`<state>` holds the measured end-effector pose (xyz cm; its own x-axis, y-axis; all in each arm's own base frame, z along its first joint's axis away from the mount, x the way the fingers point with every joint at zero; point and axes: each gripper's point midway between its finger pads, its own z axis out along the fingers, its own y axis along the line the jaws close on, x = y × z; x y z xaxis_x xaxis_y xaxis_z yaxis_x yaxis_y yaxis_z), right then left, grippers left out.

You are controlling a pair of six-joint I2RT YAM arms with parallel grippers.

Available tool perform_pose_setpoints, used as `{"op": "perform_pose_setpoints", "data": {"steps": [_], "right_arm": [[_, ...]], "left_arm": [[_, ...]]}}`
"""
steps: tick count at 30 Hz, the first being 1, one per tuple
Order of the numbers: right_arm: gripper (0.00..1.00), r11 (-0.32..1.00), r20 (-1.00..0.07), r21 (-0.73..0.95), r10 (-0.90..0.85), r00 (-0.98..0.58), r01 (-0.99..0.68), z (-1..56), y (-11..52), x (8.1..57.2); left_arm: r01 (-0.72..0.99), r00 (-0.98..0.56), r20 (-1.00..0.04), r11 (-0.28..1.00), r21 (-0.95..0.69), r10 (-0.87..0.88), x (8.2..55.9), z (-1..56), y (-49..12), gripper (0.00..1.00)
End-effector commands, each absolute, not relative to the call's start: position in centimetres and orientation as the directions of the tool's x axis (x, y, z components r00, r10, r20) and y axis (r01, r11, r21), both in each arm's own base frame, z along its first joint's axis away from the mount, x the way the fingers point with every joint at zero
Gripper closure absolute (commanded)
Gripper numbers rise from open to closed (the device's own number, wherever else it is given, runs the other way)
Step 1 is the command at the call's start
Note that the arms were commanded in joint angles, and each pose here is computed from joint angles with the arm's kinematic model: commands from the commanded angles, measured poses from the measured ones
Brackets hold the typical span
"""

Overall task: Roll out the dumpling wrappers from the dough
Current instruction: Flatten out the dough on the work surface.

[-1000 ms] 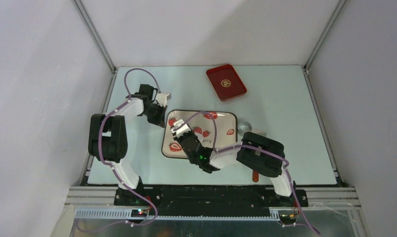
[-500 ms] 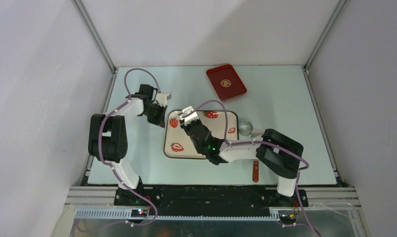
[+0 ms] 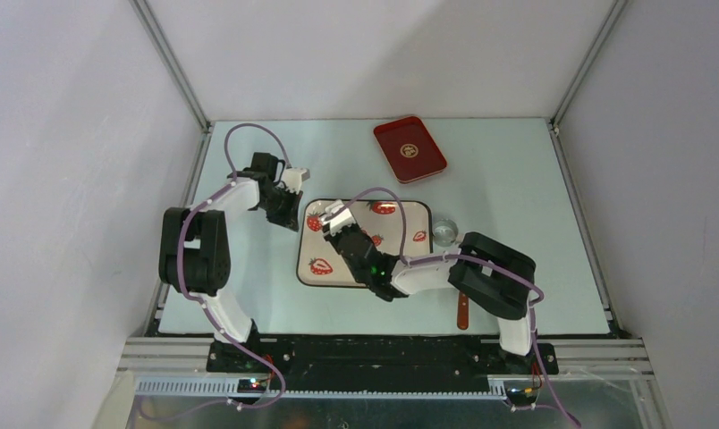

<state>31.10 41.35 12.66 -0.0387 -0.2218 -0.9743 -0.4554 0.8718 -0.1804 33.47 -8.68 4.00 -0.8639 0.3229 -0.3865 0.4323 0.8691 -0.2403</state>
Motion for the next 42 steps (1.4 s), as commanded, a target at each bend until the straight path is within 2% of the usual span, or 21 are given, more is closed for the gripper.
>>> {"op": "perform_pose_setpoints", "data": {"steps": [1, 29, 42], "right_arm": [[1.00, 0.893, -0.973, -0.162, -0.216, -0.083, -0.420, 11.7, 40.1, 32.7], [1.00, 0.906, -0.966, -0.171, -0.231, -0.115, -0.386, 11.0, 38.3, 34.4], [1.00, 0.883, -0.959, -0.252, -0.283, -0.022, -0.397, 11.1, 38.5, 33.7]], "left_arm": [[0.475, -0.833, -0.433, 0.847, -0.238, 0.345, 33.5, 5.4, -9.2, 1.00], [0.478, -0.831, -0.439, 0.843, -0.246, 0.343, 33.5, 5.7, -9.4, 1.00], [0.479, -0.831, -0.438, 0.842, -0.248, 0.344, 33.4, 5.7, -9.4, 1.00]]}}
